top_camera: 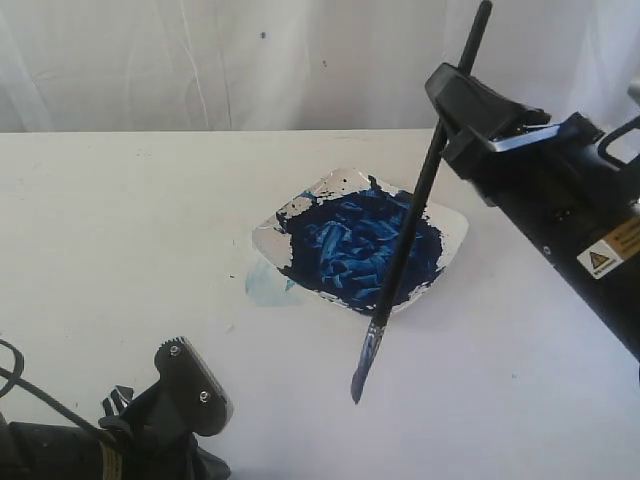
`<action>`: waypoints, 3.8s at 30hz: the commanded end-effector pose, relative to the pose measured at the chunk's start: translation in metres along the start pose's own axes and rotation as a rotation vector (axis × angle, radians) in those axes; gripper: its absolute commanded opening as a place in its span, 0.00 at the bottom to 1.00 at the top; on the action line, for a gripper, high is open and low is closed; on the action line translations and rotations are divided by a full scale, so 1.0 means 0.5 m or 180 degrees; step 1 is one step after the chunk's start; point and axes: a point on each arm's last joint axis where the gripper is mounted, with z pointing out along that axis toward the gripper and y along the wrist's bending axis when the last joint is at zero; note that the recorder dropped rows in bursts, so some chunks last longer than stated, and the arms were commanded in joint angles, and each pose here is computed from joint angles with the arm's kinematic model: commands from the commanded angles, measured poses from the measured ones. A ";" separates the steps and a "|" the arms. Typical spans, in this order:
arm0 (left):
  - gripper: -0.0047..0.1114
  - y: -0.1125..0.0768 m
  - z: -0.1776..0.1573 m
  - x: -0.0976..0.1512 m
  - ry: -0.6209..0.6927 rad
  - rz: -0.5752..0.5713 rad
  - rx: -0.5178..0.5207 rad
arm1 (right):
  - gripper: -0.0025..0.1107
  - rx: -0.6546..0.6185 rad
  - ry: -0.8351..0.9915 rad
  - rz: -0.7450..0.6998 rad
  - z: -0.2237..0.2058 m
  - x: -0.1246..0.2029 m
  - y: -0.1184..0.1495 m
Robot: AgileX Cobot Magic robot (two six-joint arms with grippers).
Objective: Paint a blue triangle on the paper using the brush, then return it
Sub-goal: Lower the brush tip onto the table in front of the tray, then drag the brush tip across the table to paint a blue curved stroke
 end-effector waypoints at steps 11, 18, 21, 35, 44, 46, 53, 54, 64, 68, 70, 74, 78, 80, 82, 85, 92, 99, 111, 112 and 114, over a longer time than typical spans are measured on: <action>0.04 0.001 0.001 0.012 0.0138 -0.0032 0.0002 | 0.02 -0.0181 0.0449 0.0450 0.079 0.094 -0.011; 0.04 0.001 0.001 0.012 0.0138 -0.0032 0.0002 | 0.02 -0.0166 0.0583 0.0497 0.108 0.139 -0.020; 0.04 0.001 0.001 0.012 0.0138 -0.0032 0.0002 | 0.02 -0.0124 0.0609 0.0507 0.108 0.146 -0.026; 0.04 0.001 0.001 0.012 0.0138 -0.0032 0.0002 | 0.02 0.0035 0.0633 0.0536 0.107 0.163 -0.043; 0.04 0.001 0.001 0.012 0.0138 -0.0032 0.0002 | 0.02 0.0112 0.0573 0.0475 0.107 0.160 -0.048; 0.04 0.001 0.001 0.012 0.0138 -0.0032 0.0002 | 0.02 0.0155 0.0541 0.0445 0.107 0.159 -0.051; 0.04 0.001 0.001 0.012 0.0138 -0.0032 0.0002 | 0.02 0.0155 0.0535 0.0394 0.108 0.158 -0.051; 0.04 0.001 0.001 0.012 0.0138 -0.0032 0.0002 | 0.02 0.0147 0.0523 0.0394 0.110 0.157 -0.050; 0.04 0.001 0.001 0.012 0.0138 -0.0032 0.0002 | 0.02 0.0158 0.0556 0.0379 0.129 0.154 -0.048; 0.04 0.001 0.001 0.012 0.0138 -0.0032 0.0002 | 0.02 0.0153 0.0561 0.0376 0.130 0.154 -0.048; 0.04 0.001 0.001 0.012 0.0138 -0.0032 0.0002 | 0.02 0.0153 0.0561 0.0376 0.130 0.154 -0.048; 0.04 0.001 0.001 0.012 0.0138 -0.0032 0.0002 | 0.02 0.0153 0.0561 0.0376 0.130 0.154 -0.048; 0.04 0.001 0.001 0.012 0.0138 -0.0032 0.0002 | 0.02 0.0158 0.0568 0.0376 0.130 0.154 -0.048; 0.04 0.001 0.001 0.012 0.0138 -0.0032 0.0002 | 0.02 0.0158 0.0568 0.0376 0.130 0.154 -0.048; 0.04 0.001 0.001 0.012 0.0138 -0.0032 0.0002 | 0.02 0.0167 0.0580 0.0375 0.130 0.155 -0.049; 0.04 0.001 0.001 0.012 0.0138 -0.0032 0.0002 | 0.02 0.0189 0.0611 0.0375 0.129 0.157 -0.050; 0.04 0.001 0.001 0.012 0.0138 -0.0032 0.0002 | 0.02 0.0271 0.0703 0.0396 0.125 0.194 -0.073; 0.04 0.001 0.001 0.012 0.0138 -0.0032 0.0002 | 0.02 0.0325 0.0761 0.0583 0.122 0.226 -0.091; 0.04 0.001 0.001 0.012 0.0138 -0.0032 0.0002 | 0.02 0.0331 0.0746 0.0522 0.124 0.223 -0.093; 0.04 0.001 0.001 0.012 0.0138 -0.0032 0.0002 | 0.02 0.0330 0.0746 0.0516 0.124 0.223 -0.094; 0.04 0.001 0.001 0.012 0.0138 -0.0032 0.0002 | 0.02 0.0325 0.0748 0.0472 0.124 0.223 -0.094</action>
